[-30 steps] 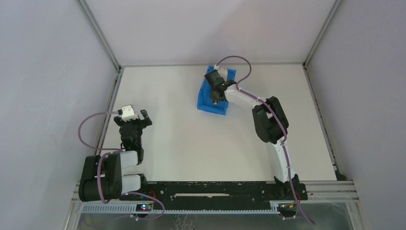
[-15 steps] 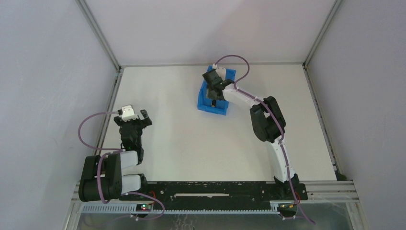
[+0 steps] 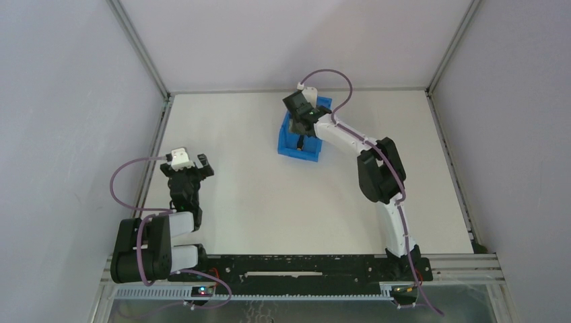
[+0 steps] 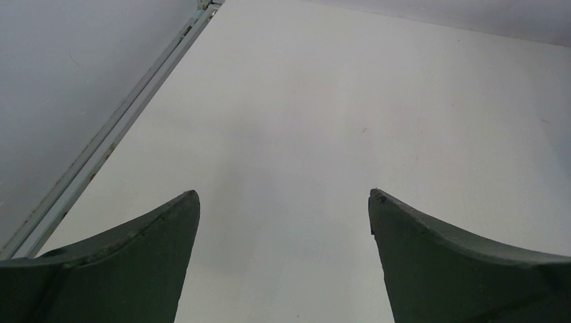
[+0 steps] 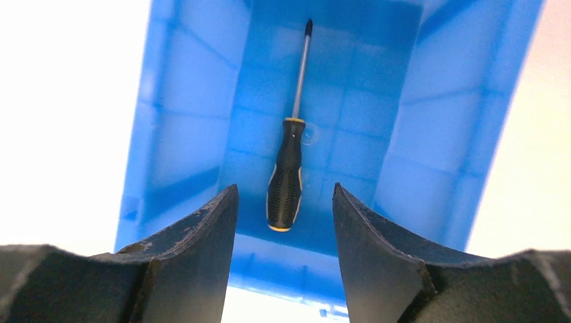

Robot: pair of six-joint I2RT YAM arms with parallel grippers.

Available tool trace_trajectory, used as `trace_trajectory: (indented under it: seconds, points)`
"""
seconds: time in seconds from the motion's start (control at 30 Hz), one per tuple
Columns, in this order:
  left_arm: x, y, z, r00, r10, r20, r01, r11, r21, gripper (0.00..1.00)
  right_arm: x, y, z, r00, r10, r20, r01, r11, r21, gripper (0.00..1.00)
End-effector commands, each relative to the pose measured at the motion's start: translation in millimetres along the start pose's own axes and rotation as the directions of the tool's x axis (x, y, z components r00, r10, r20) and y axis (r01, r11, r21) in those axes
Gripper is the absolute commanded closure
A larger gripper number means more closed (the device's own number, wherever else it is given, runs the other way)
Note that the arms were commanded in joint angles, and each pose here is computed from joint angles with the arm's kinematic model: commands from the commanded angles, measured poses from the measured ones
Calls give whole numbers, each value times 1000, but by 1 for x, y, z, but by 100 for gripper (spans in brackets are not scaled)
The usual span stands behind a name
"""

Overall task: Put the screwdriver in the bin
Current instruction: Reset both arms

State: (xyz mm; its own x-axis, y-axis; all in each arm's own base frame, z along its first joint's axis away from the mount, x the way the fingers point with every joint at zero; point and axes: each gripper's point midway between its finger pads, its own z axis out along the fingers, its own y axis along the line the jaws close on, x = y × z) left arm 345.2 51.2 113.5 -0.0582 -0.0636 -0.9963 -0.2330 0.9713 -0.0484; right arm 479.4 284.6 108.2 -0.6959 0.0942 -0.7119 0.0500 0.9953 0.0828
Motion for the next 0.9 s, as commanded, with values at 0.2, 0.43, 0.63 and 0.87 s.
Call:
trace_trajectory:
  seconds: [0.2,0.43,0.63,0.87]
  points:
    - [-22,-1,7,998,13,66,-13,1000,-5,0,-103,18,-102,973,14,230,4,997,-79,39]
    - [-22,-1,7,998,13,66,-12,1000,-7,0,-144,23,-151,945,13,326,24,994,-109,40]
    - [-22,-1,7,998,13,66,-13,1000,-6,0,-170,21,-190,917,16,399,38,991,-126,41]
    - [-22,-1,7,998,13,66,-13,1000,-6,0,-180,14,-217,898,-16,440,76,990,-120,11]
